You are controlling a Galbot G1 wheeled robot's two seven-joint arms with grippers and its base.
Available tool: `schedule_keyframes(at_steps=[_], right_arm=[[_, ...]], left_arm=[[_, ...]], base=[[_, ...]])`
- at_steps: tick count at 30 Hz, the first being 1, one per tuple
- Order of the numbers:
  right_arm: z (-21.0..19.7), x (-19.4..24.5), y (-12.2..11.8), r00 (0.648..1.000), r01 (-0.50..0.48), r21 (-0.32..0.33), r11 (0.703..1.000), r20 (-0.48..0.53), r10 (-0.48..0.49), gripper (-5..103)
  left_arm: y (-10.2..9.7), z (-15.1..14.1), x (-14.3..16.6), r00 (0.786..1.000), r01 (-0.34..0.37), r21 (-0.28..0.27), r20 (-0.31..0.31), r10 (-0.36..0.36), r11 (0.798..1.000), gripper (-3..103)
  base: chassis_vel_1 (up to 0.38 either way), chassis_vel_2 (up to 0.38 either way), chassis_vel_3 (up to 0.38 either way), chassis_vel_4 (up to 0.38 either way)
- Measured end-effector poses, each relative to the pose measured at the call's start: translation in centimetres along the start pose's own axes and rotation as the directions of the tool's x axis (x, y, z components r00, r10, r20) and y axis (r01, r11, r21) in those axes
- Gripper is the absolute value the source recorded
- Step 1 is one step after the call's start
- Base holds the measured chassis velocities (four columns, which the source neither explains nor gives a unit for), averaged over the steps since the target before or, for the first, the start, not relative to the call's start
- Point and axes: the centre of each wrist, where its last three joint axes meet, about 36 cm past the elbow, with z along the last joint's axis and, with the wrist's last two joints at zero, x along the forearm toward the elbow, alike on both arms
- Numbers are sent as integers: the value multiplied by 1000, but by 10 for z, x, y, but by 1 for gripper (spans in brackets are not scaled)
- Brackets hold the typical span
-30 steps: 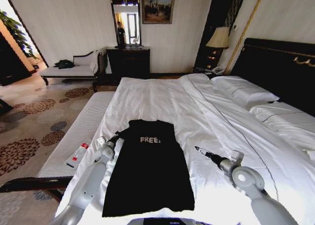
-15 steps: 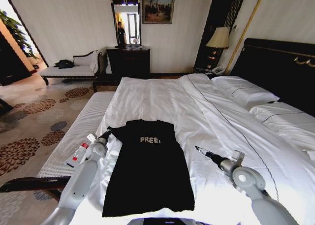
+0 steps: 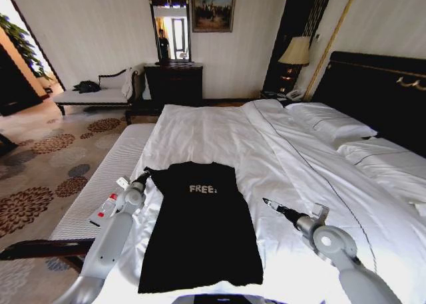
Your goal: Fold the clothes on the bed.
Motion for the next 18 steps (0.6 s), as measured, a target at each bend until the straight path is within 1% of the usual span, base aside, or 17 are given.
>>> schedule_keyframes(at_steps=[4, 6, 8, 11, 12, 13, 14, 16, 18], right_arm=[[3, -2, 2, 1000, 6, -4, 1000, -5, -6, 100], [3, -2, 2, 1000, 6, -5, 1000, -5, -6, 100], [3, -3, 2, 1000, 6, -6, 1000, -5, -6, 100], [4, -2, 2, 1000, 4, -8, 1000, -5, -4, 100], [4, -2, 2, 1000, 4, -8, 1000, -5, -4, 100], [4, -2, 2, 1000, 3, -9, 1000, -4, -3, 100], [4, -1, 2, 1000, 5, -9, 1000, -3, -5, 100], [3, -2, 3, 1000, 9, -6, 1000, -4, -9, 100], [3, -3, 3, 1000, 10, -6, 1000, -4, -10, 100]], left_arm=[[1, -6, 2, 1000, -3, -13, 3, 3, 1000, 2], [0, -5, 2, 1000, -7, -17, 1, 7, 1000, 2], [-6, -3, 2, 1000, -17, -35, -1, 16, 999, 2], [-18, 3, 4, 999, -33, -108, 2, 33, 994, 2], [-18, 3, 4, 999, -33, -108, 2, 33, 994, 2], [-26, 7, 6, 999, -37, -152, 0, 38, 988, 2], [-38, 13, 12, 999, -48, -197, -8, 47, 979, 2], [-55, 23, 23, 998, -66, -229, -34, 60, 971, 2], [-58, 25, 26, 997, -70, -233, -39, 62, 970, 2]], base=[[0, 0, 0, 0], [0, 0, 0, 0], [0, 0, 0, 0], [0, 0, 0, 0], [0, 0, 0, 0], [0, 0, 0, 0], [0, 0, 0, 0], [0, 0, 0, 0], [0, 0, 0, 0]])
